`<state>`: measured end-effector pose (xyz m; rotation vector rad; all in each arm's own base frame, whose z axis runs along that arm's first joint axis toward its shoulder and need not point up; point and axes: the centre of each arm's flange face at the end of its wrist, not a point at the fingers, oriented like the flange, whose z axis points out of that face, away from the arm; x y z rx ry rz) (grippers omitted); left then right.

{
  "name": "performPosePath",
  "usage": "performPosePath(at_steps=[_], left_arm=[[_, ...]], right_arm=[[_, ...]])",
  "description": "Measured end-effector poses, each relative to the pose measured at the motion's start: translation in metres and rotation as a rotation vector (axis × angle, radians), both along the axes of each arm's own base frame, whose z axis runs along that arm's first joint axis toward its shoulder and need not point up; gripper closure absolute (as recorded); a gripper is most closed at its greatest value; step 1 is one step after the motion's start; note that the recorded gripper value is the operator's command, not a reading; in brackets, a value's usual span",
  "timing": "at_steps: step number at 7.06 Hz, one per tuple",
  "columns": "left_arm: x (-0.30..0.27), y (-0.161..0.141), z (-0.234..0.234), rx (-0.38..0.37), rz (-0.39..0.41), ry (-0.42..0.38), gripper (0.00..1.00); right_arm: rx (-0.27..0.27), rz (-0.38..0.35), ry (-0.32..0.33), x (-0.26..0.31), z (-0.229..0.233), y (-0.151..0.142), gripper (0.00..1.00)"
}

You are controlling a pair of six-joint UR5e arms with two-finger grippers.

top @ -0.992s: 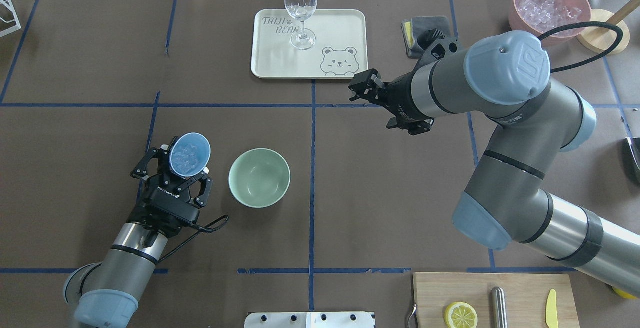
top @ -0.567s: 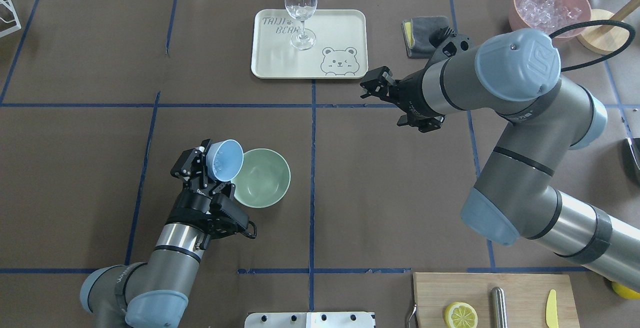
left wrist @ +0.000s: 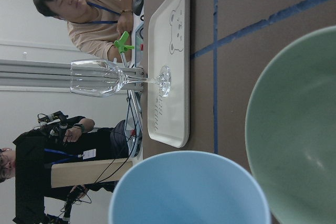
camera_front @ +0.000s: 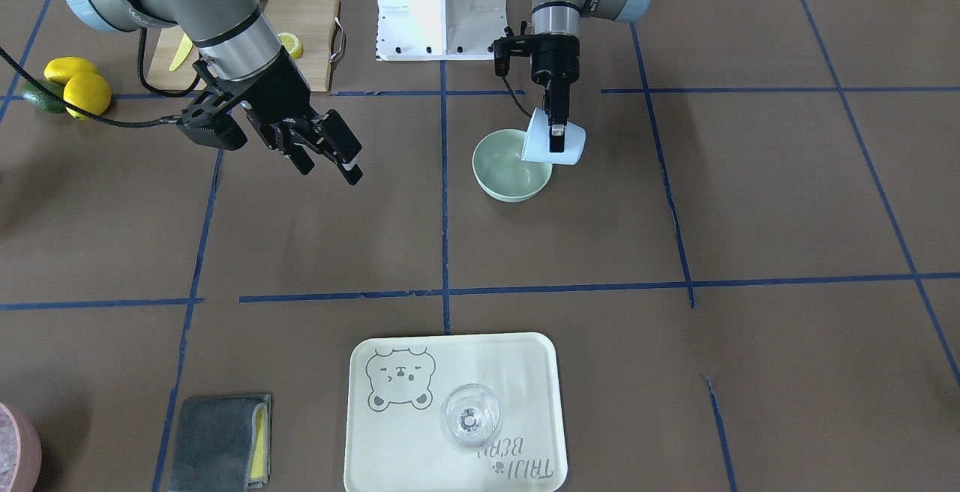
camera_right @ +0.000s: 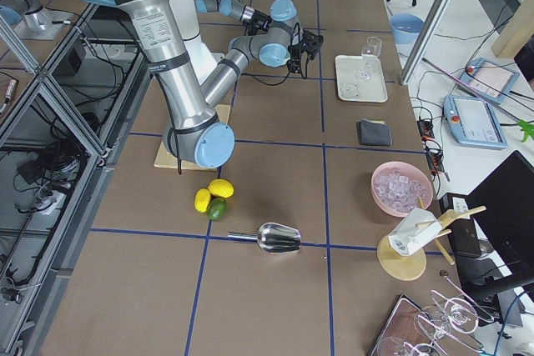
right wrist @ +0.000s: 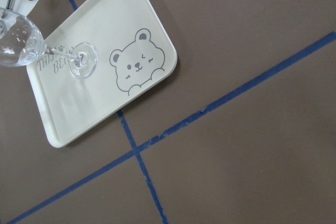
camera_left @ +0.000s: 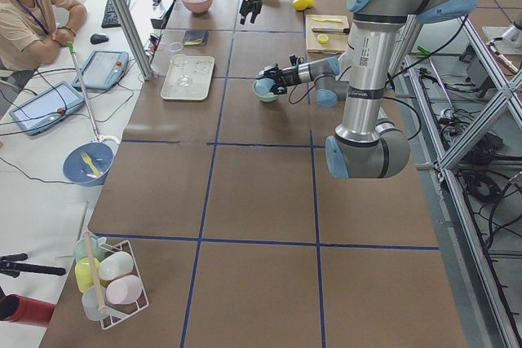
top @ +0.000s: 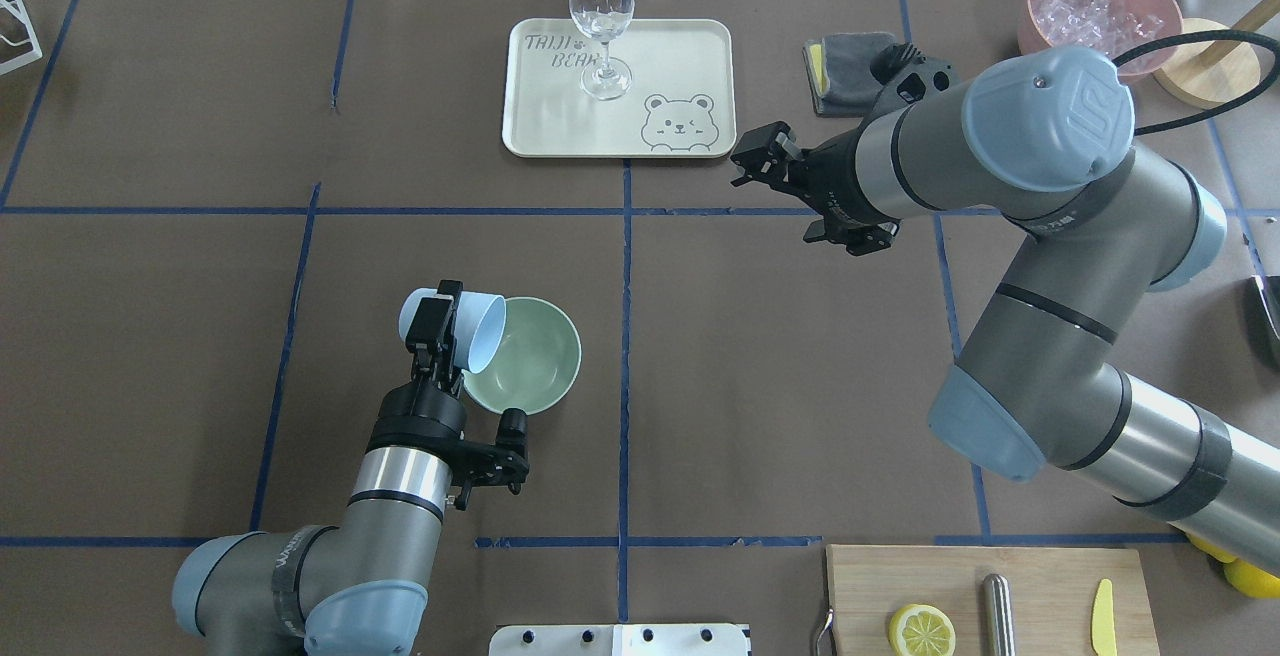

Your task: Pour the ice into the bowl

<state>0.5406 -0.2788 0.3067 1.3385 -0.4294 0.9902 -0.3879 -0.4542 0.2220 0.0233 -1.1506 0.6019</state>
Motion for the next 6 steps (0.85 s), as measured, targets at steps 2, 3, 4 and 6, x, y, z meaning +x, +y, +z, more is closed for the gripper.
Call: performPosePath(at_steps=[2,3,4,6], left_arm=[[0.013,0.000,-0.001,-0.008,0.006,-0.146,1.00],[0.019,-0.001,-0.006,-0.012,0.007,-0.198,1.00],[0.023,-0.001,-0.010,-0.015,0.006,-0.249,1.00],[0.026,-0.002,-0.014,-0.008,-0.011,-0.322,1.00]], right_arm=[[-0.006,0.003,0.007,0.000,0.005,0.000,0.00],[-0.011,0.005,0.010,0.000,0.008,0.000,0.00],[-0.019,0.006,0.016,0.000,0.013,0.000,0.00],[-0.029,0.006,0.025,0.000,0.020,0.001,0.00]])
